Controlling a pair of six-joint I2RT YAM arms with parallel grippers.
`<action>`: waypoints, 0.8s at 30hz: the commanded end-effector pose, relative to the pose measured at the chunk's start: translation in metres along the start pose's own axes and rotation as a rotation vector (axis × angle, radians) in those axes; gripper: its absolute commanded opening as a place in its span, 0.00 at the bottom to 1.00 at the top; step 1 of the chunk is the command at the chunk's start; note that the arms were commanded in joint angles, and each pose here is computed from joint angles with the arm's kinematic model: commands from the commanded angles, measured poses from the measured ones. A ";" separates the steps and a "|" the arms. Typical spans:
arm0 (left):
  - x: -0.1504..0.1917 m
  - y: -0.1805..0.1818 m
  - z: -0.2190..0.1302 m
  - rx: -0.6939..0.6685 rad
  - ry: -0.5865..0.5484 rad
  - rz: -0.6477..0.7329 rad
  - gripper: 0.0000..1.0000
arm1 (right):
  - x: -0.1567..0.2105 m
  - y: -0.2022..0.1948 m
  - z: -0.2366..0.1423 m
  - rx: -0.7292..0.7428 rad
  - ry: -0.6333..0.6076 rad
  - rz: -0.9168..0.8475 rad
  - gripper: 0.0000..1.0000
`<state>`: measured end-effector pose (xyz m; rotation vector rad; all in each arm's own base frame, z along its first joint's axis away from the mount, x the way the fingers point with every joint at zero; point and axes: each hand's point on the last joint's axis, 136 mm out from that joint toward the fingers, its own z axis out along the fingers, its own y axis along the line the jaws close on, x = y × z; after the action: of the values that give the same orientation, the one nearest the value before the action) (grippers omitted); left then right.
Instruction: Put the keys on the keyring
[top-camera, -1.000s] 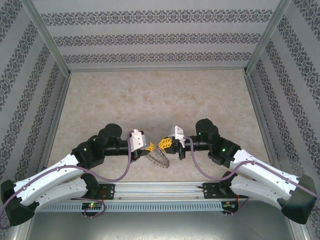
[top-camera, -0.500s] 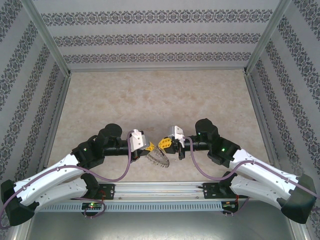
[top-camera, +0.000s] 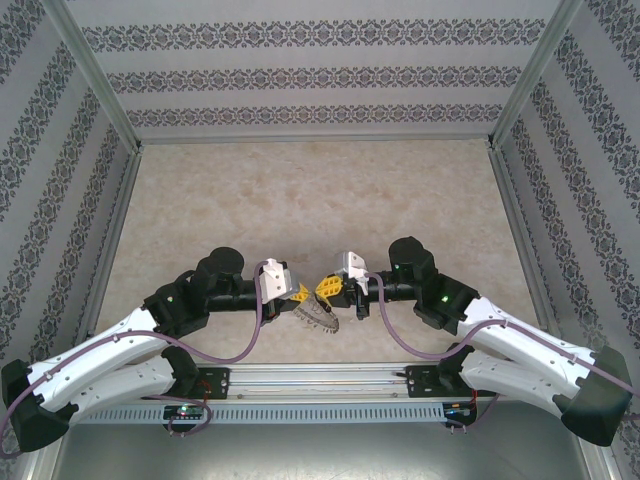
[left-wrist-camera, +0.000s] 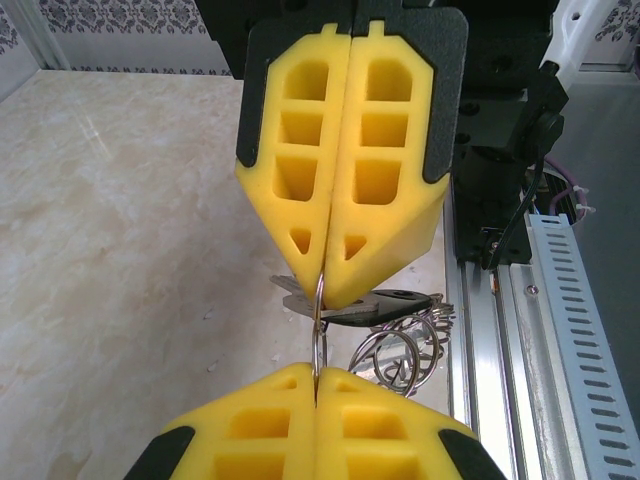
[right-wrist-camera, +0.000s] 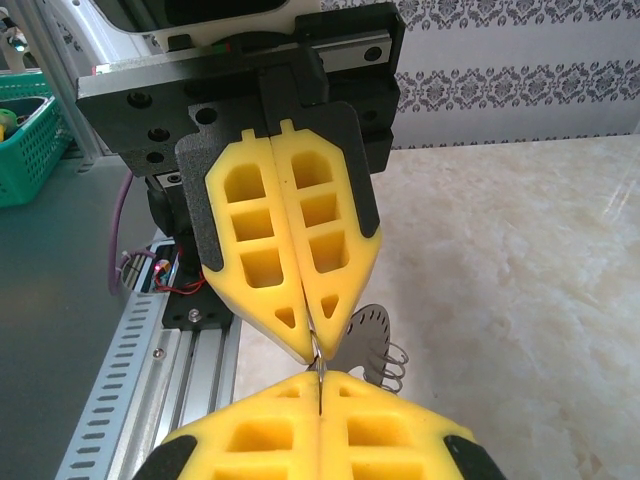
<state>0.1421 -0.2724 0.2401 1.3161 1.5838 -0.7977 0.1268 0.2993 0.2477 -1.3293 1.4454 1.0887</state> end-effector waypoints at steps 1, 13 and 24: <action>-0.025 0.001 -0.006 -0.005 -0.091 0.060 0.00 | -0.009 0.000 -0.003 0.004 -0.035 -0.017 0.00; -0.025 0.001 -0.006 -0.005 -0.090 0.061 0.00 | -0.005 -0.008 0.000 0.034 -0.015 0.007 0.00; -0.022 0.002 -0.003 -0.001 -0.067 0.065 0.00 | 0.000 -0.022 0.003 0.078 0.021 0.109 0.00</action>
<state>0.1452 -0.2719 0.2379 1.3160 1.5892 -0.7757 0.1347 0.3002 0.2404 -1.2881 1.5235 1.0952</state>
